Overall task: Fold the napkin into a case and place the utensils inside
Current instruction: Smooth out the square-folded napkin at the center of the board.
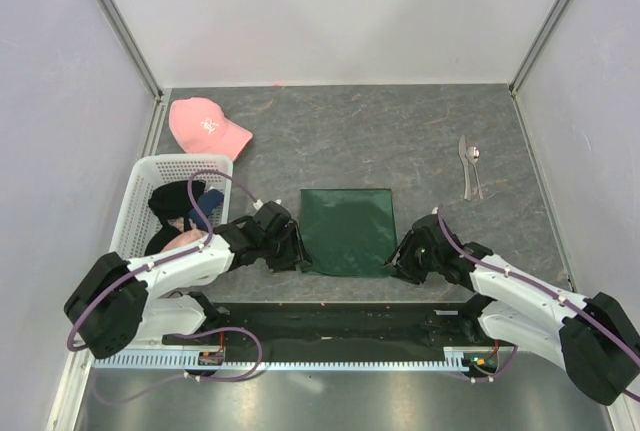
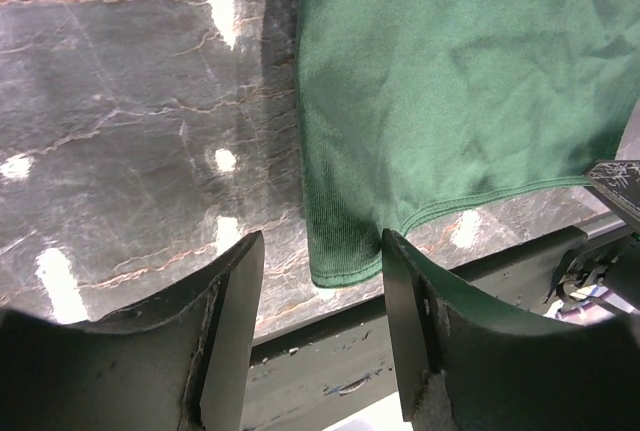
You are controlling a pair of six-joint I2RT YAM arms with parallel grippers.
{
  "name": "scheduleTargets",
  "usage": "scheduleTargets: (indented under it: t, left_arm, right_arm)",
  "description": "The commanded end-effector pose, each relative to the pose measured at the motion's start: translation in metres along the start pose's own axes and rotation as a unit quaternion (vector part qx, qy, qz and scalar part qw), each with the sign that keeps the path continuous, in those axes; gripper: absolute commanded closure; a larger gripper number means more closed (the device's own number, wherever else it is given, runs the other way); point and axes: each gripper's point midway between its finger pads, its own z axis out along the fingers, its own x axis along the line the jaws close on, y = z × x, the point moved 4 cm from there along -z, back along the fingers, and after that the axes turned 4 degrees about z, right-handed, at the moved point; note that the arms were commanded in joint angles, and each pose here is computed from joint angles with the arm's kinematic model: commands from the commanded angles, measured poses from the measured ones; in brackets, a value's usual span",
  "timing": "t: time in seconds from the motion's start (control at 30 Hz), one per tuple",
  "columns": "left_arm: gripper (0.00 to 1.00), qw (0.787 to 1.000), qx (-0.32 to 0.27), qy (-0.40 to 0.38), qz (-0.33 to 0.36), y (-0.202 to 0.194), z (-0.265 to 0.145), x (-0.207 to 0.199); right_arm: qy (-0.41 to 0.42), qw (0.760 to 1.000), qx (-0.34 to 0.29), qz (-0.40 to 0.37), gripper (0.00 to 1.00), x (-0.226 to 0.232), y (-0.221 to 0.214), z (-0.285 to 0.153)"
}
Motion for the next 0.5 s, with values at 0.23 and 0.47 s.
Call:
scheduleTargets:
  t: [0.23, 0.47]
  left_arm:
    - [0.79, 0.999, -0.026, -0.013, -0.025, 0.001, 0.002, 0.004]
    - [0.93, 0.999, -0.02, -0.023, -0.039, -0.005, 0.003, 0.007]
  right_arm:
    - [-0.011, 1.0, 0.005, 0.029, 0.52, -0.01, -0.006, 0.006]
    - [-0.019, 0.999, 0.012, 0.034, 0.55, -0.014, -0.013, 0.006]
